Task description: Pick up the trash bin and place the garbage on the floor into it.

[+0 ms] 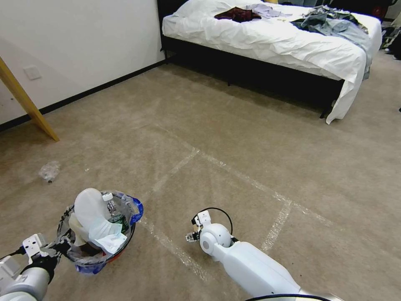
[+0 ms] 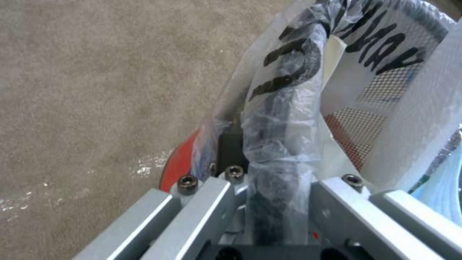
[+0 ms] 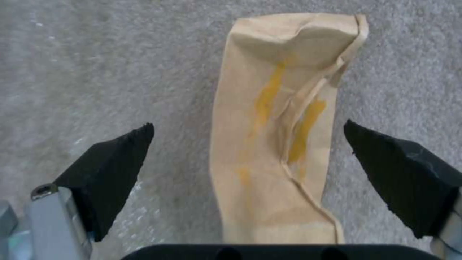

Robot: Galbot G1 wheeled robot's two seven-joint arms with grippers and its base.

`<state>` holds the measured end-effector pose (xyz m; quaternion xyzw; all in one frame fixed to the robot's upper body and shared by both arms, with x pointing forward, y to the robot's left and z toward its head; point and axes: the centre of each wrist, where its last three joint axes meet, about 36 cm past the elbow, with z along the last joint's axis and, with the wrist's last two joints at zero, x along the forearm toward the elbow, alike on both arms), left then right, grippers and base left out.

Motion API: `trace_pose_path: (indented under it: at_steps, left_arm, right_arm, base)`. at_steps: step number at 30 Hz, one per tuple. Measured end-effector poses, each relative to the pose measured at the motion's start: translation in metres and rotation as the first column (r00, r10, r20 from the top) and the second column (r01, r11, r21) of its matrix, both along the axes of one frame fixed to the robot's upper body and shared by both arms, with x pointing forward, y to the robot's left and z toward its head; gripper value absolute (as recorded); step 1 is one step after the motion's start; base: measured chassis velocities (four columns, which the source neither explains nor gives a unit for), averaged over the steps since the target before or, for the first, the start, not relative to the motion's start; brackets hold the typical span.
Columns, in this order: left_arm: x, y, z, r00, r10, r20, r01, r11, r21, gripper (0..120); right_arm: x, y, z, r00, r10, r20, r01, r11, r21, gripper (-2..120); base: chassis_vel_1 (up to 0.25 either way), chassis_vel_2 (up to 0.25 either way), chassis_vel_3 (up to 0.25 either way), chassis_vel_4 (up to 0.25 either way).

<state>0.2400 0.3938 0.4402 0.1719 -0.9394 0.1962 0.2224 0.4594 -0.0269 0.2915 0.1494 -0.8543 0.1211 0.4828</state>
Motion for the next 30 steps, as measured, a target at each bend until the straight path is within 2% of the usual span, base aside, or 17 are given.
trace_pose_path:
  at_steps: [17,19,20,21,23,24,26,30]
  left_arm:
    - [0.000,0.003,0.001,1.000,-0.004,0.001,0.004,1.000,0.003,1]
    - [0.000,0.003,0.001,1.000,-0.004,0.002,0.004,1.000,0.002,1]
    - [0.001,0.003,0.000,1.000,-0.003,0.003,0.003,1.000,0.001,1]
    - [0.001,0.003,0.000,1.000,-0.003,0.003,0.003,1.000,0.001,1]
    - [0.002,0.002,-0.001,1.000,-0.004,0.004,0.004,1.000,-0.002,1]
    - [0.002,0.002,-0.001,1.000,-0.004,0.004,0.004,1.000,-0.002,1]
    - [0.002,0.002,-0.001,1.000,-0.004,0.005,0.004,1.000,-0.003,1]
    - [0.002,0.001,-0.001,1.000,-0.004,0.004,0.004,1.000,-0.003,1]
  right_arm:
    - [0.005,0.013,-0.037,0.999,-0.005,0.035,0.006,0.999,-0.036,98]
    - [0.005,0.013,-0.038,0.999,-0.004,0.036,0.005,0.999,-0.037,94]
    - [0.004,0.012,-0.039,0.999,-0.003,0.036,0.005,0.999,-0.040,85]
    - [0.004,0.012,-0.039,0.999,-0.003,0.036,0.005,0.999,-0.040,85]
    - [0.003,0.009,-0.042,0.999,-0.002,0.037,0.003,0.999,-0.045,73]
    - [0.003,0.009,-0.042,0.999,-0.002,0.037,0.003,0.999,-0.045,73]
    - [0.003,0.007,-0.043,0.999,-0.002,0.039,0.004,0.999,-0.046,61]
    - [0.003,0.005,-0.044,0.999,-0.004,0.038,0.006,0.999,-0.046,53]
  base:
    - [0.000,0.000,0.000,0.000]
    - [0.000,0.000,0.000,0.000]
    - [0.000,0.000,0.000,0.000]
    - [0.000,0.000,0.000,0.000]
    - [0.000,0.000,0.000,0.000]
    - [0.000,0.000,0.000,0.000]
    - [0.000,0.000,0.000,0.000]
    - [0.000,0.000,0.000,0.000]
